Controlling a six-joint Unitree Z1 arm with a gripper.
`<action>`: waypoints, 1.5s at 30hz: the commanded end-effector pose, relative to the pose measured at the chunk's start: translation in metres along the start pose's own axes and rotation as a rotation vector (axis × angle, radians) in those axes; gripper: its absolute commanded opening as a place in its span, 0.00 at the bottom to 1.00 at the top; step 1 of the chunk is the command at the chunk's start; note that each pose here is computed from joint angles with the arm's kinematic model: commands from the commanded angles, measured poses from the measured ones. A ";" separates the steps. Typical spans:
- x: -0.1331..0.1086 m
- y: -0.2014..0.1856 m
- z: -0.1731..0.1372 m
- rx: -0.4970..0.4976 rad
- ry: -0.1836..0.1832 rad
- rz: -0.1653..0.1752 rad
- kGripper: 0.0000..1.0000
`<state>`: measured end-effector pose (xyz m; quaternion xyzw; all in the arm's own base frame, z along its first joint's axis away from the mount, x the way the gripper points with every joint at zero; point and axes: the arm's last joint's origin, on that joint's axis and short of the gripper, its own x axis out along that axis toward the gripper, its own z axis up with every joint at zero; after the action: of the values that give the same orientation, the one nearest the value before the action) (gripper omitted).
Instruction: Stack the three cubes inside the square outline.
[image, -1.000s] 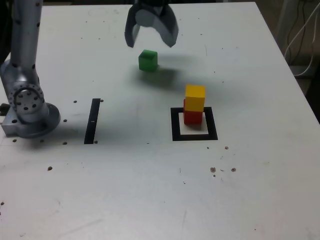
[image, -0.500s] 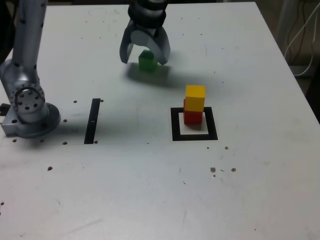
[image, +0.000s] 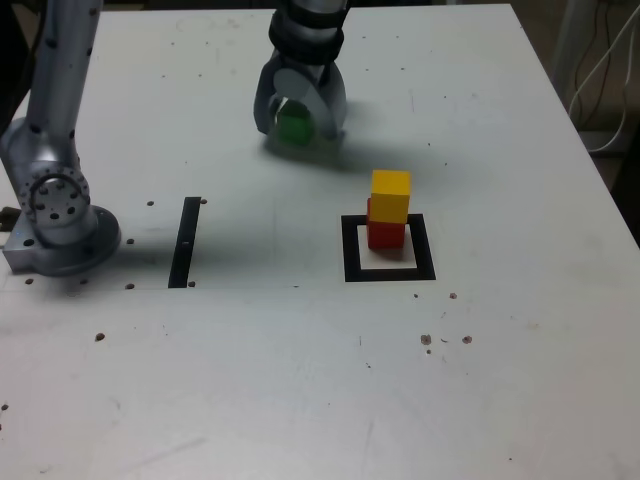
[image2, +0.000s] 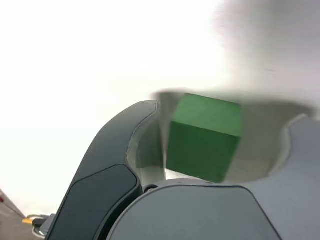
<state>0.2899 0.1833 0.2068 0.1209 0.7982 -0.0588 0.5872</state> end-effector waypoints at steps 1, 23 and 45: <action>-0.001 0.000 -0.001 0.014 -0.019 -0.003 0.55; -0.011 0.007 -0.002 0.005 -0.069 0.011 0.17; -0.095 -0.024 -0.001 -0.006 -0.129 -0.028 0.17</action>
<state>0.3099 0.1522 0.2895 0.1009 0.7634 -0.0740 0.6337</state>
